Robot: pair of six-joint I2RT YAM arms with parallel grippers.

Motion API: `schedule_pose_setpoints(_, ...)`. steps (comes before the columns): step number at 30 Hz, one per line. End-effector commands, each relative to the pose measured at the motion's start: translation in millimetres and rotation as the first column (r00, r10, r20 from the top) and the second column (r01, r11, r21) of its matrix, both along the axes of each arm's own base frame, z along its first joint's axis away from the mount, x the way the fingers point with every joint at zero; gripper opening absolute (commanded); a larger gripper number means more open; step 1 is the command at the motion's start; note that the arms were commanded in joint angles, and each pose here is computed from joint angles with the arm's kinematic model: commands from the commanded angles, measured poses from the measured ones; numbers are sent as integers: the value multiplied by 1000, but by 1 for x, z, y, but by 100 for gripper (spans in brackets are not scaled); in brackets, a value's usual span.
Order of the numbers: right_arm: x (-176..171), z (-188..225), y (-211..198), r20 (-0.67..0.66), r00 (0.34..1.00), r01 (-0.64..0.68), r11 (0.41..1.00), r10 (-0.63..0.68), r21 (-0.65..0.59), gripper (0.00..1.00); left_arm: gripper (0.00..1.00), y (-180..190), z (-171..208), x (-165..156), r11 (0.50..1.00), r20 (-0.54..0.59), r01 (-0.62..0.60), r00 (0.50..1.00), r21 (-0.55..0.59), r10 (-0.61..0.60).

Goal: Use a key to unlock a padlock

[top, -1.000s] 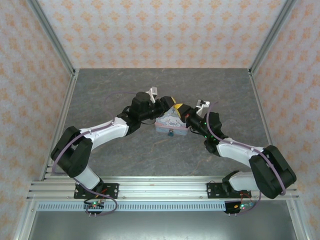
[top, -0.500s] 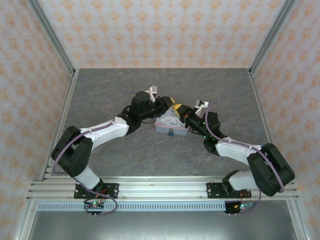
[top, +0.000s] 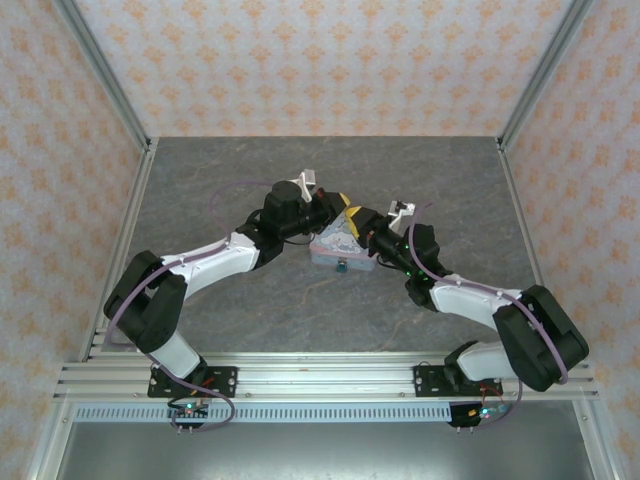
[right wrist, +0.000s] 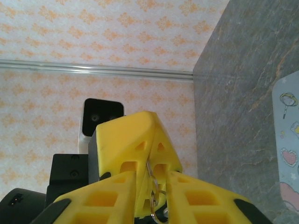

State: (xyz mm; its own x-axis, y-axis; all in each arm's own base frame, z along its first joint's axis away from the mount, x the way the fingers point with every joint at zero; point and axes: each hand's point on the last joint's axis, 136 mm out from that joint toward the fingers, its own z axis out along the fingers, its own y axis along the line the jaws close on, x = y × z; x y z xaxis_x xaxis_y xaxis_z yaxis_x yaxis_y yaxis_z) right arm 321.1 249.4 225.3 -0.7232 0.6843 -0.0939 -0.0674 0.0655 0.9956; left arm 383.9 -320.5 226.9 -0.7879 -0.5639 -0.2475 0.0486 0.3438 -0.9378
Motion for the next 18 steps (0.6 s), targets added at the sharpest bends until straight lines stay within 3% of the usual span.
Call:
schedule_pose_setpoints(1,3,28,7,75,997,-9,999,6,50,24,0,-1,7,6,998,16,-42,999,-47,42)
schedule_pose_setpoints(18,10,23,-6,58,995,77,996,-80,53,22,0,4,3,0,995,2,-70,998,-70,70)
